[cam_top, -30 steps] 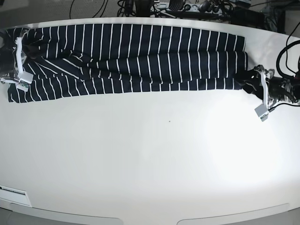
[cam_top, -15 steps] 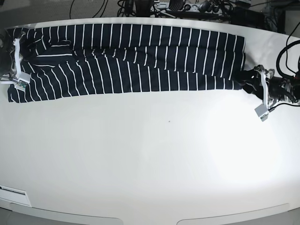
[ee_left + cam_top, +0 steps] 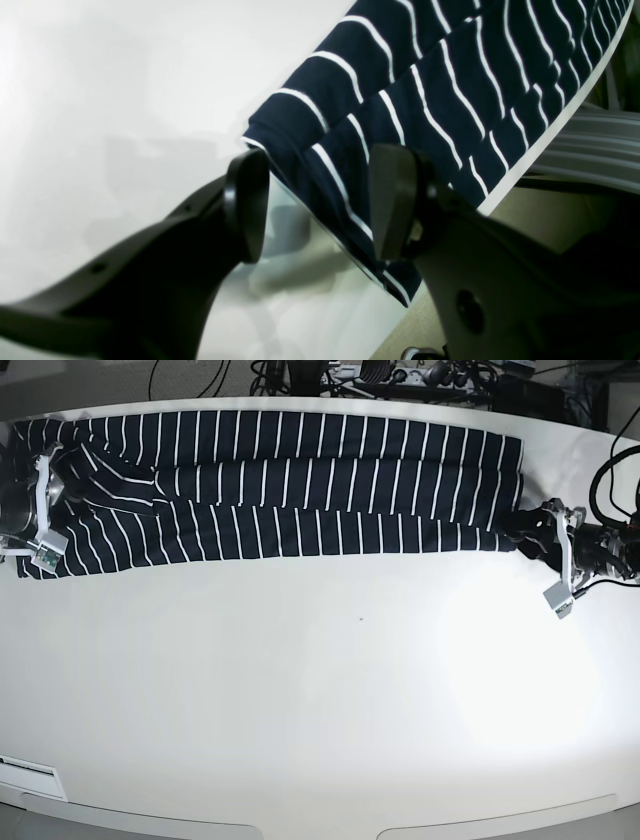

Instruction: Fold the T-shirt properly

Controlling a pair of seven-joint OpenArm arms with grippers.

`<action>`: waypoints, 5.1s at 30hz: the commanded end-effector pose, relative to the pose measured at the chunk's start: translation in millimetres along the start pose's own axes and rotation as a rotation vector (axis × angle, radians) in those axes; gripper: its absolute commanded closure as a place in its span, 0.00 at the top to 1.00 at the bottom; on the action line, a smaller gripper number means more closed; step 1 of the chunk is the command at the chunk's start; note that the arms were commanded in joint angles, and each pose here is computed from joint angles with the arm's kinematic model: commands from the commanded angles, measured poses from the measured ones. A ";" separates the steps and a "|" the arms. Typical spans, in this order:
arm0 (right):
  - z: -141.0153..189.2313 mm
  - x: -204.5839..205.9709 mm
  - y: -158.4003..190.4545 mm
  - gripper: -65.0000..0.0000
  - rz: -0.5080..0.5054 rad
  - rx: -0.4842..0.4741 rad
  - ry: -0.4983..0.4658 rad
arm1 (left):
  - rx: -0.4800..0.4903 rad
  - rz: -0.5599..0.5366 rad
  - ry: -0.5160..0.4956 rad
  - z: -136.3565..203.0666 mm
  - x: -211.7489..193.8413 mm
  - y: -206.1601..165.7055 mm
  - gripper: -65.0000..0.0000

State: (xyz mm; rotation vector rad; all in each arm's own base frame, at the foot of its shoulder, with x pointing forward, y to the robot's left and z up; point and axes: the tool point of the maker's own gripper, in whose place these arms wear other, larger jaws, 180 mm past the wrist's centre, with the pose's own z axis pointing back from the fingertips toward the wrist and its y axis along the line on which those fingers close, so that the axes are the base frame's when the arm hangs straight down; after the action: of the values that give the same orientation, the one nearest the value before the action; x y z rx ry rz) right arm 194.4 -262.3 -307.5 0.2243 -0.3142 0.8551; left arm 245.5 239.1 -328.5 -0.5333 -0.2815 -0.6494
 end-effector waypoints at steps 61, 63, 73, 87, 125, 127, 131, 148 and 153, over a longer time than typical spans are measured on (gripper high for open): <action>-4.4 6.5 -106.4 0.44 -0.635 -1.000 -0.210 | 0.055 0.295 -0.263 2.1 22.7 15.4 0.51; -5.3 4.6 -105.2 0.44 -0.635 -0.999 -0.204 | 0.043 0.328 -0.274 -3.7 18.2 12.8 0.51; -6.6 1.4 -103.5 0.44 -0.634 -0.999 -0.190 | -0.042 0.474 -0.324 -57.6 7.1 -13.2 0.51; -8.8 3.2 -102.3 0.44 -0.620 -0.984 -0.190 | -0.216 0.536 -0.413 -107.2 31.5 -61.9 0.51; -49.4 64.0 -51.6 0.00 -0.425 -0.569 -0.381 | 0.185 0.378 -0.578 50.6 59.8 49.5 0.00; -62.6 57.8 -45.6 0.00 -0.456 -0.519 -0.369 | 0.166 0.376 -0.595 54.9 60.9 46.8 0.00; -85.7 44.9 -38.8 0.00 -0.484 -0.463 -0.330 | 0.117 0.362 -0.602 53.5 63.2 38.1 0.00; -105.0 27.2 -31.1 0.00 -0.523 -0.403 -0.270 | -0.165 0.349 -0.721 8.9 93.3 -14.8 0.00; -106.3 24.6 -29.1 0.00 -0.527 -0.394 -0.253 | -0.267 0.372 -0.787 -15.8 109.9 -37.3 0.00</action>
State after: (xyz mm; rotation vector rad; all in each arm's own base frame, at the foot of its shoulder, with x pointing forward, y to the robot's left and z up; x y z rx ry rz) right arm 256.4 -223.9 -396.7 0.0564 -0.6600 0.2252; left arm 300.3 147.4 -298.9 -1.0579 -0.7634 -0.0532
